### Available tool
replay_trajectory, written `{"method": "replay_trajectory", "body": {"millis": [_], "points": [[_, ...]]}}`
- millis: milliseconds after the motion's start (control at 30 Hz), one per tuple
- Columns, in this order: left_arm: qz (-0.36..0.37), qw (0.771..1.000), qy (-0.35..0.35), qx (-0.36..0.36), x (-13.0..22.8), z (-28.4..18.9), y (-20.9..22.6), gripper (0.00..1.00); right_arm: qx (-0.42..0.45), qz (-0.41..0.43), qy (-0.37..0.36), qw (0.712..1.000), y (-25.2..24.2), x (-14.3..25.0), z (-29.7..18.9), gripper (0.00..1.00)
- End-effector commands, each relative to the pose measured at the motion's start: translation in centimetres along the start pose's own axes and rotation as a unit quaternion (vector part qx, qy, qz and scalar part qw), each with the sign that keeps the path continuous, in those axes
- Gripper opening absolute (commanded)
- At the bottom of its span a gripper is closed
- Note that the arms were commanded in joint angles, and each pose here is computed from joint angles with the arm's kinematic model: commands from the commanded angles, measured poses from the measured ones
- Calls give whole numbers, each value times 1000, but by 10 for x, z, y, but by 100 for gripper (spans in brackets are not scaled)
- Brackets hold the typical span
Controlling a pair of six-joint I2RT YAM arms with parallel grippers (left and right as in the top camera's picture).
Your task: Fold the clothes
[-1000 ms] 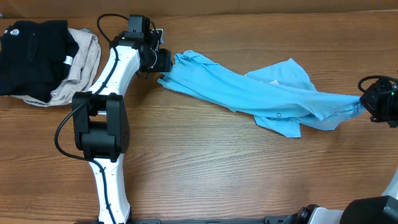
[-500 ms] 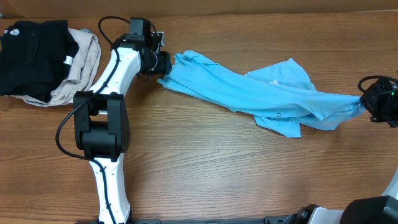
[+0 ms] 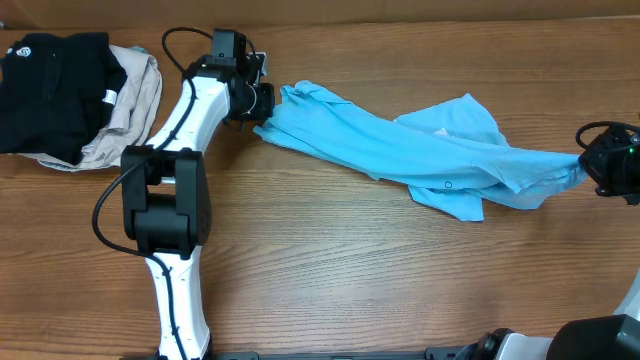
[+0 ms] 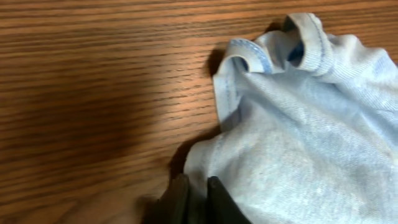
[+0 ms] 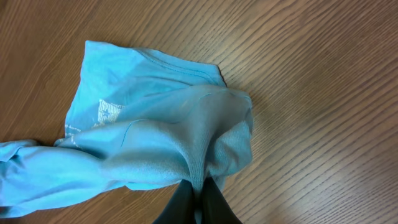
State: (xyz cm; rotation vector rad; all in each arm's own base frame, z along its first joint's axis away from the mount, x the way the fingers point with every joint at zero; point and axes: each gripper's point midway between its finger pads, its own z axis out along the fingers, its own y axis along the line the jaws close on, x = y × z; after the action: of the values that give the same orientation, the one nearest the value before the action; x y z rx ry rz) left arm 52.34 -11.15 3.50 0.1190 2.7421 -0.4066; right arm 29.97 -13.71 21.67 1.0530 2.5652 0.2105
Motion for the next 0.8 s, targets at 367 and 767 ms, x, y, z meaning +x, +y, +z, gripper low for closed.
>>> {"method": "replay_trajectory", "body": {"millis": [367,767], "points": [[1,1000,-11,5,-14,-22,-5,4,3,-1,-14,1000,-3,-5,-3,5],[43,963,-265,1,-137,-263,-45,4,-52,-17,-68,996,22,-32,-20,5]]}}
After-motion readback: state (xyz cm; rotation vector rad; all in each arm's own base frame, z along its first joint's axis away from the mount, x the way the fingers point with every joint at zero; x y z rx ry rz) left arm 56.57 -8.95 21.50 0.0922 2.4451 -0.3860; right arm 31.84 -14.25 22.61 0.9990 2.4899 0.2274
